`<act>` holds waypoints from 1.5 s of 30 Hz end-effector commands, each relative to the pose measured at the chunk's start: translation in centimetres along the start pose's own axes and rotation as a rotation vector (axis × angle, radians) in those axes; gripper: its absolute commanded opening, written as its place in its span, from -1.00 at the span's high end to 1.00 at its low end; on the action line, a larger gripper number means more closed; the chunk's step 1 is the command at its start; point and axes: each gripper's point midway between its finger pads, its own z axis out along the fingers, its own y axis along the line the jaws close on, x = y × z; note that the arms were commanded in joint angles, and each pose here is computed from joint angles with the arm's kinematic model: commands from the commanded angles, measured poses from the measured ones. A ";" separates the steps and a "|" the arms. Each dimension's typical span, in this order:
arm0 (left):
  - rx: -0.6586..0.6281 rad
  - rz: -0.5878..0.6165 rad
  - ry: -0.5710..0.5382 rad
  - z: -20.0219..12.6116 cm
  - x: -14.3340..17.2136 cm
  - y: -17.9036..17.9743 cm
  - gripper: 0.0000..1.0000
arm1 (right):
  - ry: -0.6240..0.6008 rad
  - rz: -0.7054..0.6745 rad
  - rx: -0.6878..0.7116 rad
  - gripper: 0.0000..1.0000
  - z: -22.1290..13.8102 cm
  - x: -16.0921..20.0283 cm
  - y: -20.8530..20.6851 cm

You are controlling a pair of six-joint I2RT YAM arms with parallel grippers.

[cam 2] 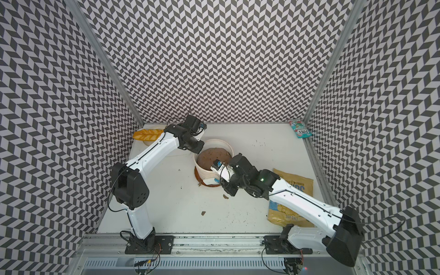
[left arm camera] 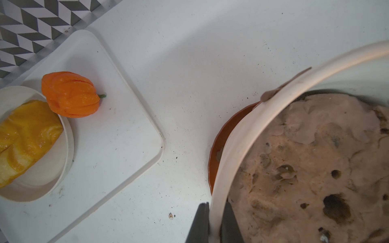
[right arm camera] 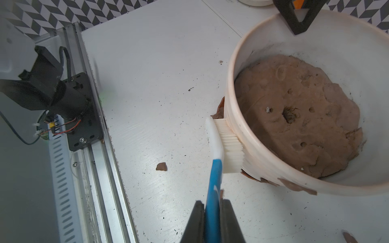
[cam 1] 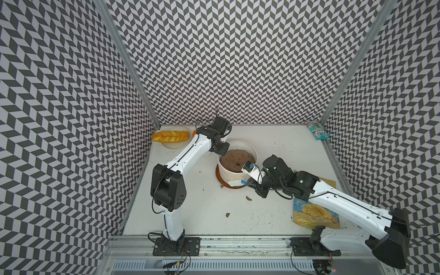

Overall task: Scrub the dried mud off the ceramic pot
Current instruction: Brush off the soil from the pot.

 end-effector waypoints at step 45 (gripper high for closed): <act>0.259 0.397 -0.161 0.2 -4.7 -2.7 0.85 | -0.102 -0.075 -0.195 1.00 -2.2 -2.6 2.3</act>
